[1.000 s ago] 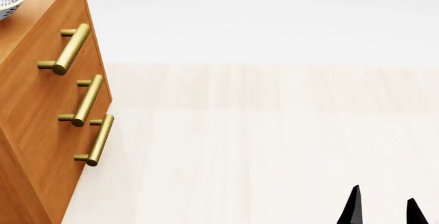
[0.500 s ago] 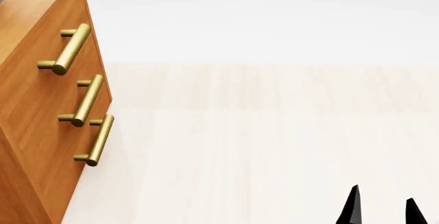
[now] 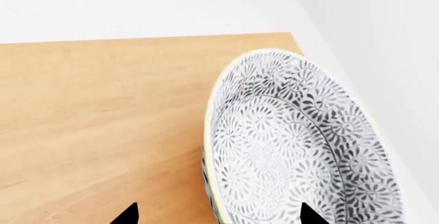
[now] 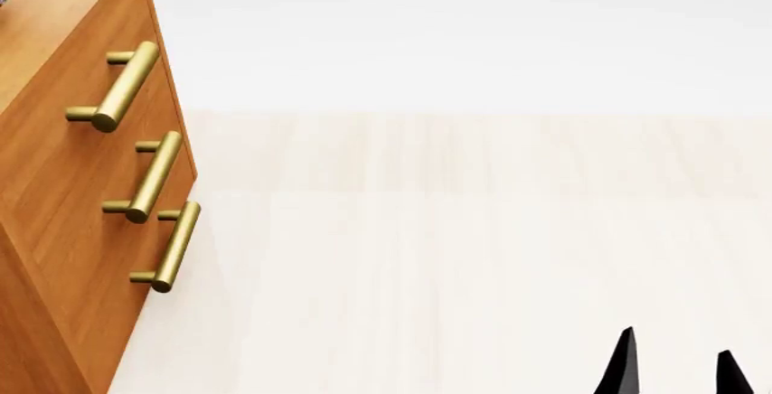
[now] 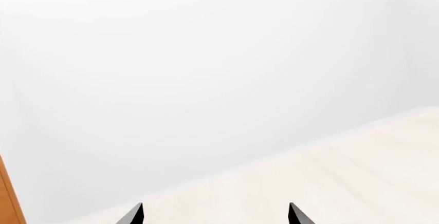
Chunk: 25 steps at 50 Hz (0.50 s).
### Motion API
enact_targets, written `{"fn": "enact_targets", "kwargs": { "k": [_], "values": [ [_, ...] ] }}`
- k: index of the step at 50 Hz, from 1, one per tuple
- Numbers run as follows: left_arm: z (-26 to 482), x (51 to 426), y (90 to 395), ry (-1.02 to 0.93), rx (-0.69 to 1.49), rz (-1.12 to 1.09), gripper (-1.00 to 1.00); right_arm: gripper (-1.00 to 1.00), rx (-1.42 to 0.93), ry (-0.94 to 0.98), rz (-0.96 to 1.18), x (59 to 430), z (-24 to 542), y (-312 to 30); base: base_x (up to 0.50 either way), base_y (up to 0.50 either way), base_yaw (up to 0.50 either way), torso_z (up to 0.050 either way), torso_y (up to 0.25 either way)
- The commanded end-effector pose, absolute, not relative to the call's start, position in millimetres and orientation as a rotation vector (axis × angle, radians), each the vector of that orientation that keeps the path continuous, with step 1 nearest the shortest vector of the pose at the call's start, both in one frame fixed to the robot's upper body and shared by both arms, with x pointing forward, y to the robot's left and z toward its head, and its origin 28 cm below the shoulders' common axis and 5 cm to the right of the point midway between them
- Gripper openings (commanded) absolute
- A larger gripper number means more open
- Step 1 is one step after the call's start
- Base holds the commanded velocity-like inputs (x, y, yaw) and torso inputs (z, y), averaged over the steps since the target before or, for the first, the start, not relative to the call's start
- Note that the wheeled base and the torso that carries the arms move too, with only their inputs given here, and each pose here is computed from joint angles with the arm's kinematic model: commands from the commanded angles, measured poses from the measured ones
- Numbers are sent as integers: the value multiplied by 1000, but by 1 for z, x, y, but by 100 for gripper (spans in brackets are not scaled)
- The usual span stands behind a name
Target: Put the bowl on top of the cabinet.
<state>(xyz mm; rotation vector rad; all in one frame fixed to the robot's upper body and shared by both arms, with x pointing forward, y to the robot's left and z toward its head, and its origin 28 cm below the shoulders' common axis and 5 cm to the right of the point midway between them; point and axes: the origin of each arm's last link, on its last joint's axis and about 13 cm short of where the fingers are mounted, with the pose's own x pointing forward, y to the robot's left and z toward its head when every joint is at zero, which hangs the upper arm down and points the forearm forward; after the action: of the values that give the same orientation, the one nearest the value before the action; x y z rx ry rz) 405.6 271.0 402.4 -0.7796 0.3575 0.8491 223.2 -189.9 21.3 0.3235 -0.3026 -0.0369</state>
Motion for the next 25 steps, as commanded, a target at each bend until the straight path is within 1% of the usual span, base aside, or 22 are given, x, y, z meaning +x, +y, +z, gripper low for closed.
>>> {"fn": "enact_targets", "kwargs": {
  "k": [1, 13, 19, 25],
  "values": [
    [411, 403, 270, 345, -771, 847, 100, 100, 328, -314, -32, 220, 23, -190, 0, 0, 0, 0, 0],
    [422, 399, 267, 318, -730, 853, 100, 100, 329, -336, -12, 214, 27, -188, 0, 0, 0, 0, 0],
    [441, 391, 257, 261, -646, 843, 100, 100, 331, -346, -1, 211, 29, -187, 0, 0, 0, 0, 0],
    [445, 390, 255, 249, -623, 849, 100, 100, 332, -357, 7, 207, 31, -187, 0, 0, 0, 0, 0]
  ]
}}
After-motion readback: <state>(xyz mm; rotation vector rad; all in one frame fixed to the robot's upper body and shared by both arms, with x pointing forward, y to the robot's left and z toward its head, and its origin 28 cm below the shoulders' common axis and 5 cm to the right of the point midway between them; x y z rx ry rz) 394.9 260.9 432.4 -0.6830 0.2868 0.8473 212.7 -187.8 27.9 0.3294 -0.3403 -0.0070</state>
